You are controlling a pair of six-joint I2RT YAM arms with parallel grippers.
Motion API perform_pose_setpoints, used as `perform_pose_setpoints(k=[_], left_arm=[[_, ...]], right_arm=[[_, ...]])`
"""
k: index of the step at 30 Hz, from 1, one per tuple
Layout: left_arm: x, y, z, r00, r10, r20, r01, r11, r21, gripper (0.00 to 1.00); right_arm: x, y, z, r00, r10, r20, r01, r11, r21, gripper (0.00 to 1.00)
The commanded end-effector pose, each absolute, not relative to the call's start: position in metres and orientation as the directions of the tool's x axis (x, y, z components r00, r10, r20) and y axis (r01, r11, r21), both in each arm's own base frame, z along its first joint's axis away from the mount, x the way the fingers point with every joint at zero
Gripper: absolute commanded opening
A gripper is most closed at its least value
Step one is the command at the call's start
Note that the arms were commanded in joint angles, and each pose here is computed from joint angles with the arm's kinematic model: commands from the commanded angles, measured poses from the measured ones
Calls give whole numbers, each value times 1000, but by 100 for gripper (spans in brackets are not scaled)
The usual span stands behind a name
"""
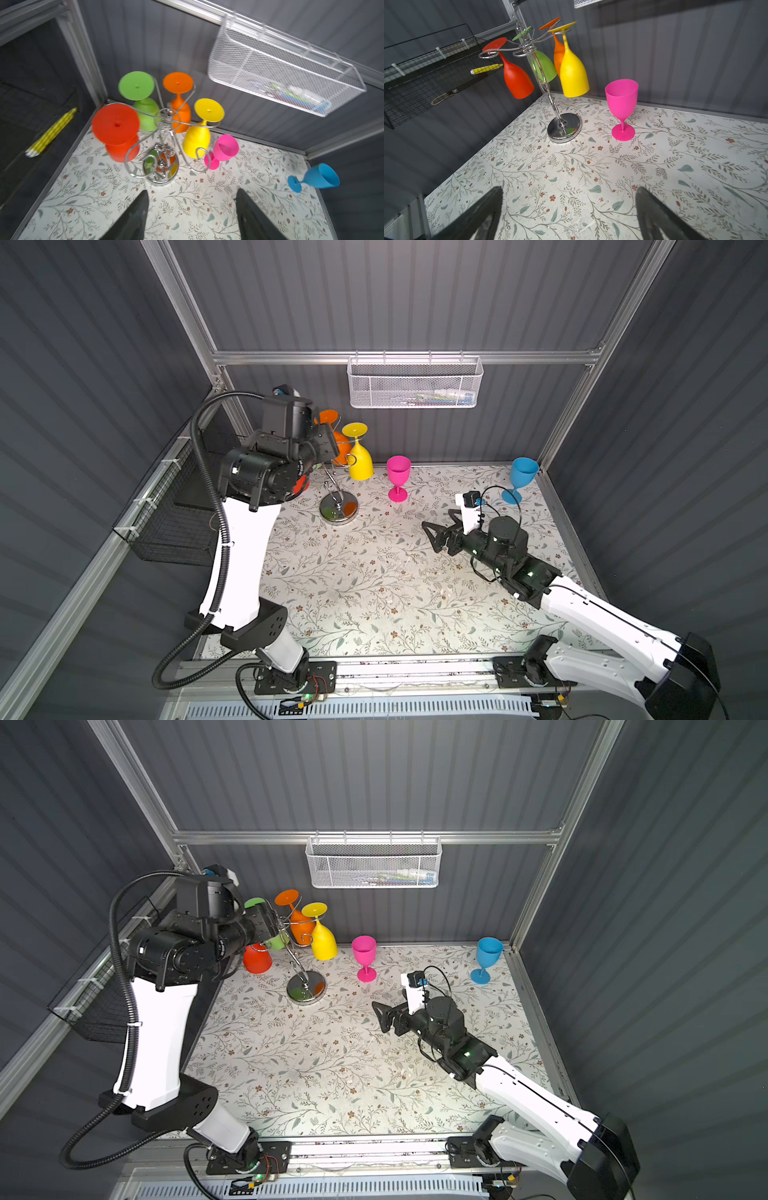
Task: Take the wine glass off the wine glass rack
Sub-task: 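Move the left gripper to the red glass on the rack while the right gripper withdraws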
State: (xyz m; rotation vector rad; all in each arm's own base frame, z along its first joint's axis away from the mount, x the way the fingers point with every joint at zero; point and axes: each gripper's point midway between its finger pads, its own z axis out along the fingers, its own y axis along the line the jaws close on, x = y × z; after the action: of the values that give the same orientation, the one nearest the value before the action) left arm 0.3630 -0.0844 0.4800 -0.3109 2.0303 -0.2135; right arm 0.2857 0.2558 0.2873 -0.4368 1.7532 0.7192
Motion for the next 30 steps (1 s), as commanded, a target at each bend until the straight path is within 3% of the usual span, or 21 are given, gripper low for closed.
perform_pose_setpoints(k=[1, 12, 30], left_arm=[[365, -59, 456, -473, -429, -770, -243, 903, -354, 67], [400, -24, 428, -406, -685, -605, -354, 729, -586, 60], [410, -4, 400, -289, -818, -498, -439, 575, -690, 56]], right_arm=[[278, 271, 302, -227, 29, -973, -677, 714, 179, 99], [260, 300, 289, -197, -47, -979, -741, 661, 117, 99], [254, 311, 282, -185, -75, -980, -760, 643, 94, 99]])
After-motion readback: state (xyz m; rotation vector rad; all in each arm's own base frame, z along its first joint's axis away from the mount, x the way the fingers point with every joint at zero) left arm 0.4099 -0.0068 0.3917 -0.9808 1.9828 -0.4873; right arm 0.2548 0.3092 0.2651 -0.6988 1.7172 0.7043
